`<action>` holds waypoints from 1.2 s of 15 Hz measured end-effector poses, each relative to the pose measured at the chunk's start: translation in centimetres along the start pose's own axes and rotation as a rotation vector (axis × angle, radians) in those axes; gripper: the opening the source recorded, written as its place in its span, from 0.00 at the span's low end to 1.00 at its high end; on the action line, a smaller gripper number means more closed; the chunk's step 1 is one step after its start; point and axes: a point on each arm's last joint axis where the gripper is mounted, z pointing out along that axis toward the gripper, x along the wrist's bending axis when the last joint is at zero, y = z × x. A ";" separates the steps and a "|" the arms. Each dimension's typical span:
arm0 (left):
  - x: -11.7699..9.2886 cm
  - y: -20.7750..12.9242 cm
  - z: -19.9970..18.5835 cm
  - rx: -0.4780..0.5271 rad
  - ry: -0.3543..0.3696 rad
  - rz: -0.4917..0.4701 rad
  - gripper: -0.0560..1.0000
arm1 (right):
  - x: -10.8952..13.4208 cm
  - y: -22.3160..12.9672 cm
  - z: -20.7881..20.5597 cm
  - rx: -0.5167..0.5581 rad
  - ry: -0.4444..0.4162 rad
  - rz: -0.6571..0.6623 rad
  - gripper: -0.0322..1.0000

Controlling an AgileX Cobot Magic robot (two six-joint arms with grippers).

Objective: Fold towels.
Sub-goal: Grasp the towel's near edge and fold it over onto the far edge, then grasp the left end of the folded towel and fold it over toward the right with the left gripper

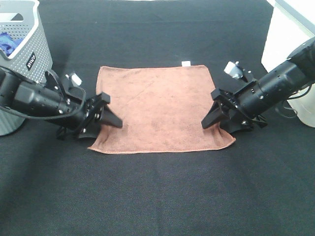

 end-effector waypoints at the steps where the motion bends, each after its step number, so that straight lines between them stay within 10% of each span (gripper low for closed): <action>1: 0.3 -0.2 0.4 0.010 0.012 -0.002 0.32 | -0.3 0.0 0.3 0.004 -0.016 0.030 0.38; 3: 0.6 -0.4 0.5 0.023 0.018 -0.001 0.08 | -0.6 -0.3 0.4 0.024 -0.035 0.040 0.07; 5: 0.7 -0.4 0.4 0.036 0.003 -0.002 0.06 | -0.6 -0.4 0.4 0.035 -0.035 0.052 0.03; 18: 0.5 -7.7 -6.1 0.237 0.097 -0.010 0.06 | 1.6 -7.6 -3.7 0.193 -0.081 0.112 0.03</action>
